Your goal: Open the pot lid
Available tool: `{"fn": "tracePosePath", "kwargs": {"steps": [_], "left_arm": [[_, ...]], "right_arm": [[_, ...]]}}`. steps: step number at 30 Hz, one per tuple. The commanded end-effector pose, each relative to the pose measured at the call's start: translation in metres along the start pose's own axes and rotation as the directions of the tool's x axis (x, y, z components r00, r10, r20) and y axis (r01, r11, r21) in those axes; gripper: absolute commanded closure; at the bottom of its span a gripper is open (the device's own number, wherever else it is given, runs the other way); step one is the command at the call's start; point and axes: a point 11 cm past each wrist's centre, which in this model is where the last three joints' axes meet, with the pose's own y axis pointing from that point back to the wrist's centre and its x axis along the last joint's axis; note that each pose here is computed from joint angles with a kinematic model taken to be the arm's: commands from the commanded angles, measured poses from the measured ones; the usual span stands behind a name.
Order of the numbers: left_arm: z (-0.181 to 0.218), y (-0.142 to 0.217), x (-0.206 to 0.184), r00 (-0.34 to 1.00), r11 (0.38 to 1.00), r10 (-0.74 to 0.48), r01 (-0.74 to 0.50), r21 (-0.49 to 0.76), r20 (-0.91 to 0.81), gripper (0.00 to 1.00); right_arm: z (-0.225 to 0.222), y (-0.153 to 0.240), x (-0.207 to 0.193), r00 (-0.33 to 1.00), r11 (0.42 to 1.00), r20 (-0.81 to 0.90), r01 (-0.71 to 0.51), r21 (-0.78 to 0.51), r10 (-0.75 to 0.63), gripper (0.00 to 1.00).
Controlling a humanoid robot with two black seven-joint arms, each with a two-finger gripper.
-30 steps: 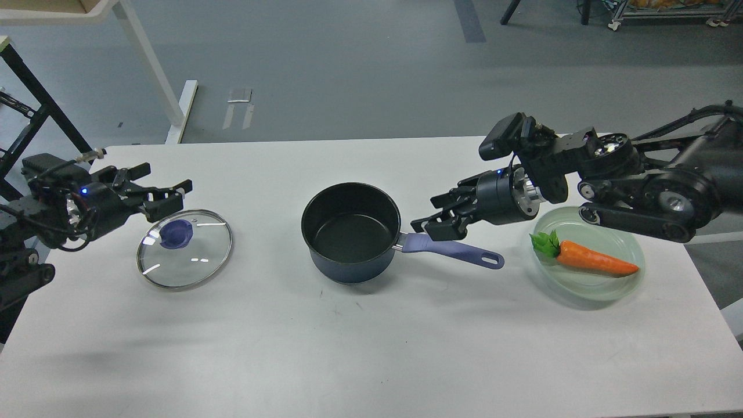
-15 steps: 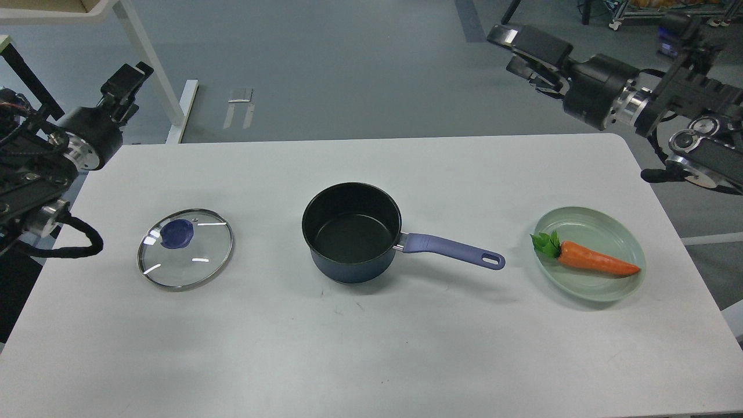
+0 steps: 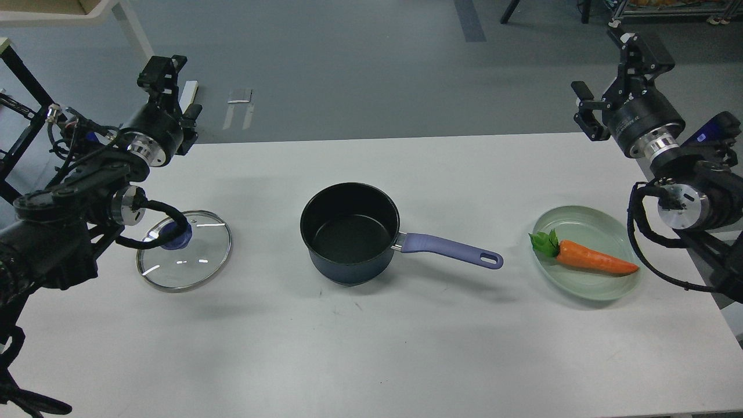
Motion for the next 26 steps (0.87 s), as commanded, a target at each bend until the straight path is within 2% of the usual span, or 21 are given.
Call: {"fn": "tracePosePath", "kwargs": {"steps": [1,9,14,26], "left_arm": [[-0.008,0.005,0.004,0.992,1.000,0.015,-0.017,-0.011,-0.127,0.00],[-0.012,0.012,0.016,0.940,0.994,0.074,-0.097,-0.052,-0.333,0.00],[-0.017,0.019,0.020,0.924,0.995,0.044,-0.074,-0.065,-0.380,0.00],[-0.016,0.021,0.023,0.905,0.993,0.051,-0.092,-0.078,-0.422,0.00]], "right_arm": [[0.021,-0.004,0.001,0.985,0.997,0.154,-0.083,0.008,0.080,0.00],[0.045,-0.010,-0.021,0.934,0.993,0.343,-0.119,0.021,0.105,0.00],[0.055,-0.010,-0.028,0.893,0.991,0.434,-0.131,0.003,0.117,0.00],[0.058,-0.008,-0.035,0.886,0.996,0.458,-0.083,0.014,0.067,0.00]]}}
